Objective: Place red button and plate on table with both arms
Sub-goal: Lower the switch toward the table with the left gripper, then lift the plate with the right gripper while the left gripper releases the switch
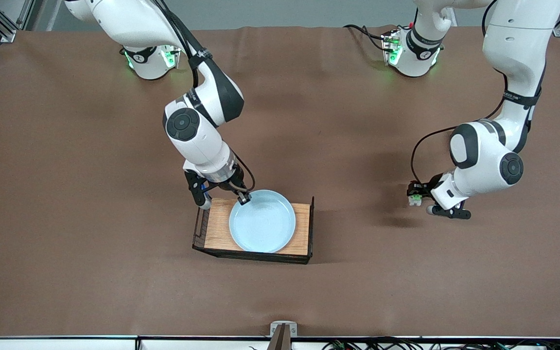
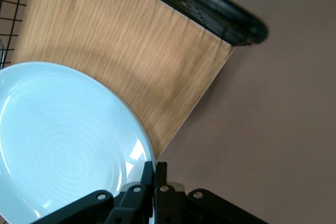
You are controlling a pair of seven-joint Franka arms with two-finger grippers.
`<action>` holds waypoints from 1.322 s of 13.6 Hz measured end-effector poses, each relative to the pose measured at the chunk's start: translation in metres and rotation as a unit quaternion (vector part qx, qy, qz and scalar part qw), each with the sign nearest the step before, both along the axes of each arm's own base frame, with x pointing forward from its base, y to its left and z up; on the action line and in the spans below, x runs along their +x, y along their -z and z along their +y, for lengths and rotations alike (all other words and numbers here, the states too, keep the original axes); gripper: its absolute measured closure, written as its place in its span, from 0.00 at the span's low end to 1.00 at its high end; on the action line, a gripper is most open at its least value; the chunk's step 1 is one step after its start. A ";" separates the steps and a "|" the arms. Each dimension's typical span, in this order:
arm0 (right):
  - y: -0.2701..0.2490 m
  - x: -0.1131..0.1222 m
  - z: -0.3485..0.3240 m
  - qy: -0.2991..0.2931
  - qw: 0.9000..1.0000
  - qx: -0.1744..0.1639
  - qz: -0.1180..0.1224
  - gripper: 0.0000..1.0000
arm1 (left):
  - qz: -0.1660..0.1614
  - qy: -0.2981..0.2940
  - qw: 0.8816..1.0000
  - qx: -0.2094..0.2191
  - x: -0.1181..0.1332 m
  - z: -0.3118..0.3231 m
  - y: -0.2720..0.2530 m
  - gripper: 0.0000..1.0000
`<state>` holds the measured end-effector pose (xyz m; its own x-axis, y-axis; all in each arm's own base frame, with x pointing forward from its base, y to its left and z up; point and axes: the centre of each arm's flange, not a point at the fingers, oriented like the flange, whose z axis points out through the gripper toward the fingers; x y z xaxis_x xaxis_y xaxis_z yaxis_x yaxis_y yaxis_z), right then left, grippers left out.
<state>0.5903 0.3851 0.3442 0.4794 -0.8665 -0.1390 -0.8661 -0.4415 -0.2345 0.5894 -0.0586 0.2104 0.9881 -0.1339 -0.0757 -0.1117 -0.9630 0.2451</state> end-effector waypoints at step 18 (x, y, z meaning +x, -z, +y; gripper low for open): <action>-0.174 -0.025 -0.060 -0.067 0.987 0.029 0.143 0.97 | -0.010 0.024 0.999 -0.026 0.005 0.033 0.027 0.56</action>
<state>0.5648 0.3255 0.5183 0.5227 -0.7850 -0.3324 -0.8354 -0.5493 -0.0165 0.5942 -0.0257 0.1834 0.9817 -0.1842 -0.0479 -0.1627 -0.9427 0.2912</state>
